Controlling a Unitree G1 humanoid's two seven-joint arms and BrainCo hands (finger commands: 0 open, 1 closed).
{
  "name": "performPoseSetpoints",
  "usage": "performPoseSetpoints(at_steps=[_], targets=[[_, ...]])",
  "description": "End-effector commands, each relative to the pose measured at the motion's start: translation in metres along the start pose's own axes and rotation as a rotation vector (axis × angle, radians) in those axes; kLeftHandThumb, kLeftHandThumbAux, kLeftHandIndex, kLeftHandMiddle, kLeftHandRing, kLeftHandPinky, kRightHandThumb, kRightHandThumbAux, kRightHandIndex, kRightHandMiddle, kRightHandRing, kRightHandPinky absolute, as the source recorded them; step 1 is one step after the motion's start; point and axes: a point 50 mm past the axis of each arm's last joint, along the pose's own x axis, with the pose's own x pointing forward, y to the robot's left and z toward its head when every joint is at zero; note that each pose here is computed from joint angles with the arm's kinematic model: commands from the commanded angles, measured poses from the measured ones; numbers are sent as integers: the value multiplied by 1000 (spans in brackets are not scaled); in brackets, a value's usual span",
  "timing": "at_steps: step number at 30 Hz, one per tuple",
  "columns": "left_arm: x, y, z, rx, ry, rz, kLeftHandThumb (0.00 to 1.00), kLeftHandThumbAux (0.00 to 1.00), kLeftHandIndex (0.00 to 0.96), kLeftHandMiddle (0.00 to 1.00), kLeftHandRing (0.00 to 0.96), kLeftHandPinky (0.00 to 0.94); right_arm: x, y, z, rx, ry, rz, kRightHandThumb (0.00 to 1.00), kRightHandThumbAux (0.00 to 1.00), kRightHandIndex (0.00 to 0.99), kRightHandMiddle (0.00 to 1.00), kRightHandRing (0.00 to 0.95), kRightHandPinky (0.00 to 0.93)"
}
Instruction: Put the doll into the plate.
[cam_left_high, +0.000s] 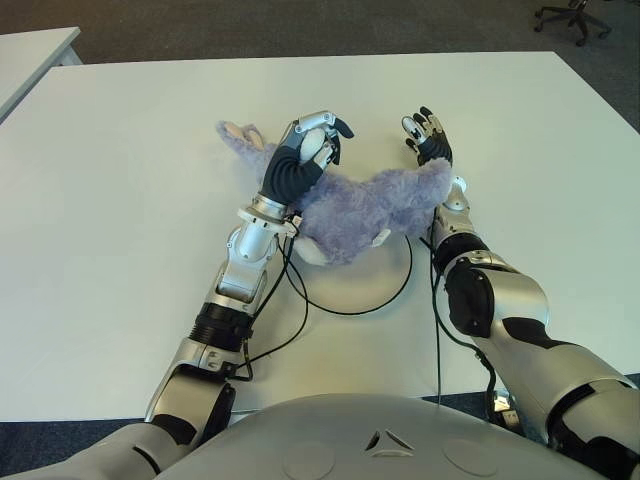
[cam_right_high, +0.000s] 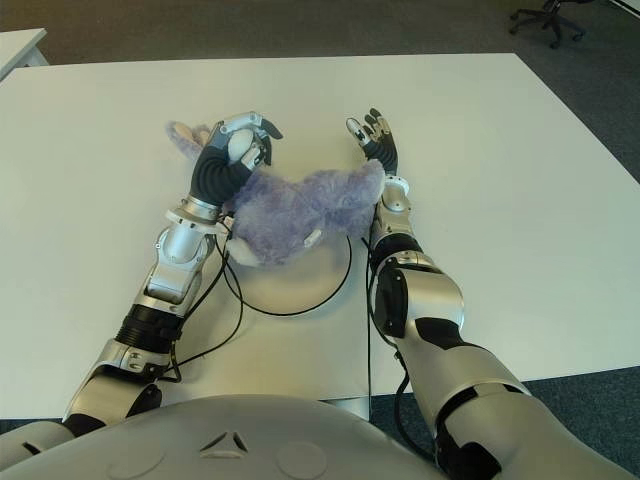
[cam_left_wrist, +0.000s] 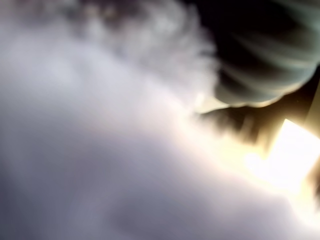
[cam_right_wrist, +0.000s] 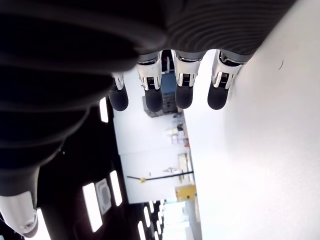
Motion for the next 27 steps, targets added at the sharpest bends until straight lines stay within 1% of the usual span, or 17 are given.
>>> performPoseSetpoints(at_steps=[1,27], targets=[[-9,-6,-8,-25,57,-22,748,695,442,844,855,849,-20,-3,-43,24,174,-22,67,598,20,34,33,55],[-13,-11,-13,-46,96,-49,746,695,442,845,855,845,-20,-4,-42,18,170,-19,70,592,16,34,33,51]])
